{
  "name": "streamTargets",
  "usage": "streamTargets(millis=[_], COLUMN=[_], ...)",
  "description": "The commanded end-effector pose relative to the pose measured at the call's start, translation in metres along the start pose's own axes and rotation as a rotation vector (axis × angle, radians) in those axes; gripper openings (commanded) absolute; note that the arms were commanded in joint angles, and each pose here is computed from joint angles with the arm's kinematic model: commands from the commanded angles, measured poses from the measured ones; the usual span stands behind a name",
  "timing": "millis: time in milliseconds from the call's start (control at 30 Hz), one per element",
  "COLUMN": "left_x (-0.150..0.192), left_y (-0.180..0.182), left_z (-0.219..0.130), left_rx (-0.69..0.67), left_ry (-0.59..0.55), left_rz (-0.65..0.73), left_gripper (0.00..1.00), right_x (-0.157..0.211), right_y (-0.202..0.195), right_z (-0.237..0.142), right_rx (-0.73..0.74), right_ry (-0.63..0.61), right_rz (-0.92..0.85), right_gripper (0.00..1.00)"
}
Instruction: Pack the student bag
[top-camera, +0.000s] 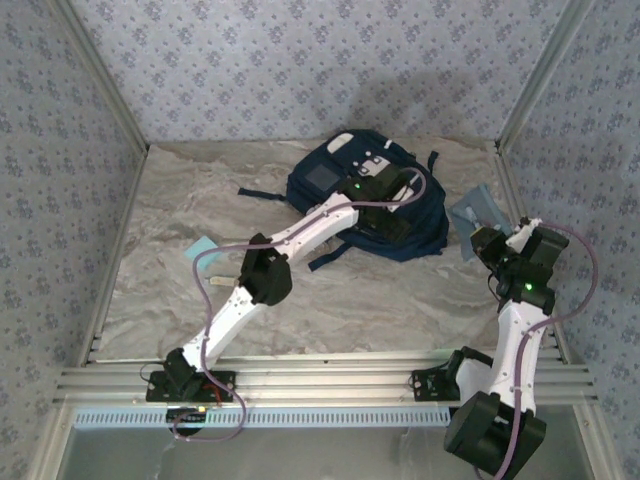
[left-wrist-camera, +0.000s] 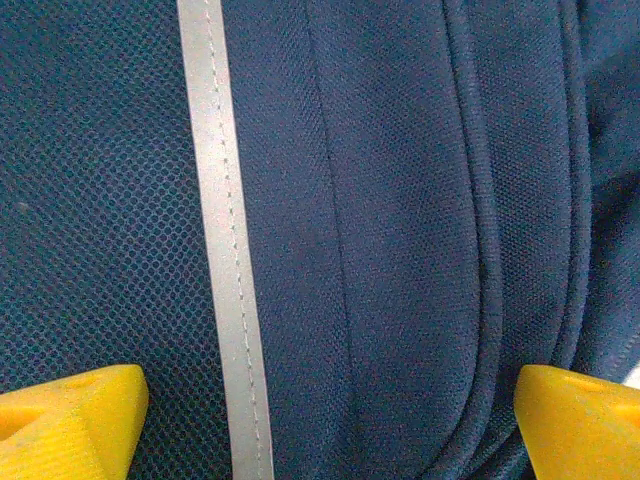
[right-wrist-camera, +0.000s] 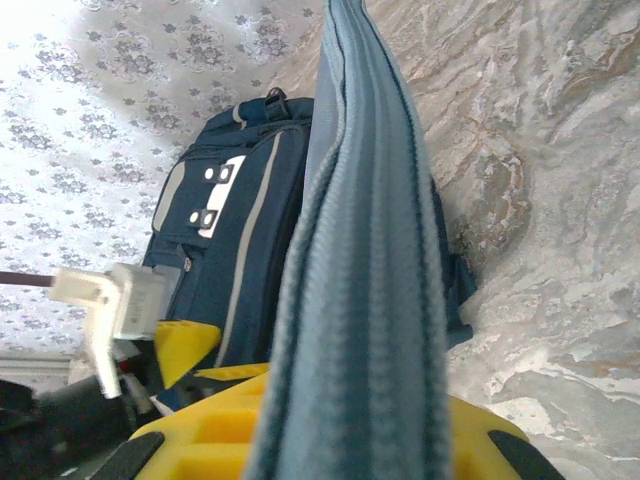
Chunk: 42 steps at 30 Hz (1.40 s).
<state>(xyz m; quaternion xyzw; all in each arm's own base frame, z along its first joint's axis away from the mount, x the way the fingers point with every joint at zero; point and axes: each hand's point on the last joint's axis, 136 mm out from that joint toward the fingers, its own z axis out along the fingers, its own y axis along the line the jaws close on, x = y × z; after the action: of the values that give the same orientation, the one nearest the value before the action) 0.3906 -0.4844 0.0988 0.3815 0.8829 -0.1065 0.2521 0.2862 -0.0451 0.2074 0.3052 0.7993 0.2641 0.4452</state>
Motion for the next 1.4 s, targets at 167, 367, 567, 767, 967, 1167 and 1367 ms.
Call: streamTargets(millis=[167, 367, 567, 767, 967, 1167, 1367], left_x=[-0.008, -0.001, -0.004, -0.049, -0.089, -0.106, -0.116], left_y=[0.024, 0.035, 0.034, 0.024, 0.040, 0.050, 0.046], left_z=[0.015, 0.027, 0.010, -0.054, -0.124, -0.157, -0.171], left_rx=[-0.133, -0.071, -0.045, 0.108, 0.233, 0.323, 0.401], left_ry=[-0.047, -0.019, -0.018, -0.159, -0.298, -0.368, -0.400], left_rz=[0.020, -0.035, -0.047, -0.173, -0.309, -0.371, -0.396], left_gripper=[0.81, 0.29, 0.00, 0.00, 0.00, 0.00, 0.00], right_x=[0.001, 0.001, 0.005, 0.002, -0.014, -0.023, -0.005], right_y=[0.011, 0.016, 0.023, 0.030, 0.042, 0.059, 0.079], right_z=[-0.006, -0.008, -0.006, -0.010, -0.024, -0.022, 0.006], right_rx=[-0.055, -0.068, -0.080, -0.081, -0.057, -0.131, -0.274], right_ry=[-0.007, -0.007, 0.002, 0.003, -0.029, -0.043, 0.001], right_rz=[-0.007, -0.024, -0.044, -0.073, -0.134, -0.111, -0.032], right_gripper=[0.09, 0.08, 0.07, 0.07, 0.07, 0.07, 0.07])
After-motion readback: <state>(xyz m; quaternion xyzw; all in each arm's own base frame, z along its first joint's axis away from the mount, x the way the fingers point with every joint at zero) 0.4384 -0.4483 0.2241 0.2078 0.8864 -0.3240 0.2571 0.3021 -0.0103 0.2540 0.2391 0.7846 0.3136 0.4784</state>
